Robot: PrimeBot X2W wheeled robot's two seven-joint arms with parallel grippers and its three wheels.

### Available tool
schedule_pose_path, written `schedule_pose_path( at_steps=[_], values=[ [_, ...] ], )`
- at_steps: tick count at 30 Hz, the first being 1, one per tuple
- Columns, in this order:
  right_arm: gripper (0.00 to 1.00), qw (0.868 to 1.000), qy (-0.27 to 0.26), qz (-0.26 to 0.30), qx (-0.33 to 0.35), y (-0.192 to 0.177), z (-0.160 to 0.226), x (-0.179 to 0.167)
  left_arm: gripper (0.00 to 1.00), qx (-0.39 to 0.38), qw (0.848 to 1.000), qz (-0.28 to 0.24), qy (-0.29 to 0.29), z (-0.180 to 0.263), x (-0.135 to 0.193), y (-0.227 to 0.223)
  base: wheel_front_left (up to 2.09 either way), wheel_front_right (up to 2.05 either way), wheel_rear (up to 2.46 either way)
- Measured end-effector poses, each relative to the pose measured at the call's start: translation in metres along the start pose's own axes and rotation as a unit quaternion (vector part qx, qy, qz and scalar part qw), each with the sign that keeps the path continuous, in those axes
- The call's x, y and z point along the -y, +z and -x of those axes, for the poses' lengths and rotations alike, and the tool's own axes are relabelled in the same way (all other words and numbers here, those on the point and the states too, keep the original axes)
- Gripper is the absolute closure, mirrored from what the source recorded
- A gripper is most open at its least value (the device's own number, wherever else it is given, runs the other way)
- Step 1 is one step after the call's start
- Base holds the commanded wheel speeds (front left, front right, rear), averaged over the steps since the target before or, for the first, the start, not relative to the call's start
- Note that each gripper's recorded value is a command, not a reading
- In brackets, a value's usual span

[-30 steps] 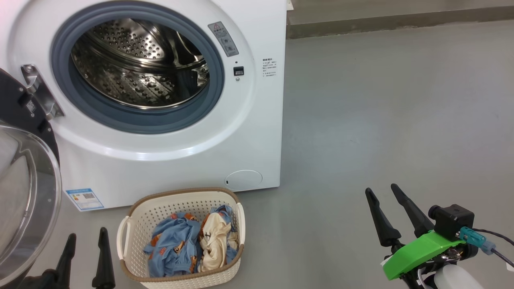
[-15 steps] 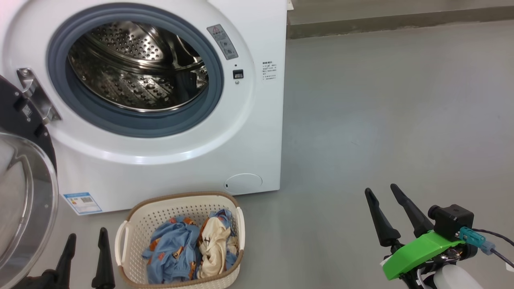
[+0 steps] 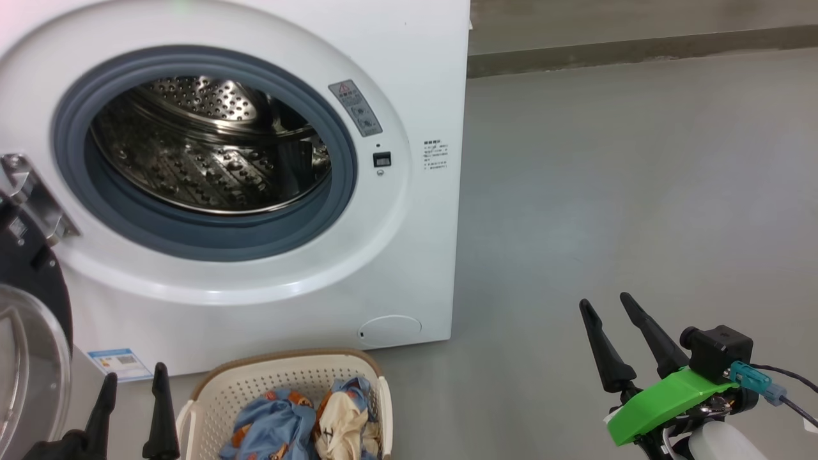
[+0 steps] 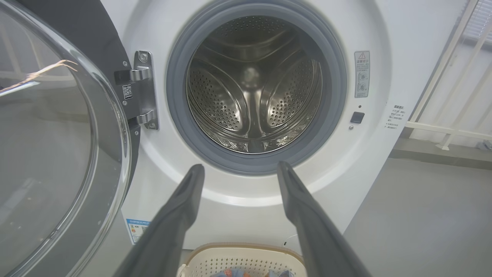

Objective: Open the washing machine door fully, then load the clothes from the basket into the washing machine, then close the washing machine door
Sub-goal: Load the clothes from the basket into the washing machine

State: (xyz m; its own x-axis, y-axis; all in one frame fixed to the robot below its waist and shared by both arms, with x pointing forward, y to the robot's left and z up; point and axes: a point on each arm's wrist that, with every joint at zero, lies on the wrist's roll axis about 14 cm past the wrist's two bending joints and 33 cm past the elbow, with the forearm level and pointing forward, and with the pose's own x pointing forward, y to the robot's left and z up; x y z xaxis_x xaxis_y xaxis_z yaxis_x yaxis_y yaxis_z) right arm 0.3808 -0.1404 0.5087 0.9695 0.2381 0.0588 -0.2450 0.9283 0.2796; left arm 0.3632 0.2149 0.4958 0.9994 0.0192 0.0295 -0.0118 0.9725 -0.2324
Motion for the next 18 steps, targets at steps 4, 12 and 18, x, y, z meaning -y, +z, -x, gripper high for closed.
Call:
schedule_pose_path(
  at_steps=[4, 12, 18],
  values=[
    [0.0, 1.0, 0.0, 0.0, -0.001, -0.0004, -0.0001, 0.0001, 0.0, -0.002, 1.0, 0.002, -0.004, -0.0001, 0.0013, -0.0012, 0.91, -0.91, 0.0],
    [0.0, 1.0, -0.001, -0.001, -0.001, -0.001, 0.0004, 0.0004, 0.0, -0.002, 1.0, 0.006, -0.008, -0.0006, 0.0041, -0.0023, 0.19, -0.19, 0.0],
    [0.0, 1.0, 0.001, 0.0, -0.002, -0.0013, 0.0005, -0.0009, 0.0, -0.001, 1.0, 0.006, -0.008, -0.0003, 0.0042, -0.0016, 0.0, 0.0, 0.0]
  ],
)
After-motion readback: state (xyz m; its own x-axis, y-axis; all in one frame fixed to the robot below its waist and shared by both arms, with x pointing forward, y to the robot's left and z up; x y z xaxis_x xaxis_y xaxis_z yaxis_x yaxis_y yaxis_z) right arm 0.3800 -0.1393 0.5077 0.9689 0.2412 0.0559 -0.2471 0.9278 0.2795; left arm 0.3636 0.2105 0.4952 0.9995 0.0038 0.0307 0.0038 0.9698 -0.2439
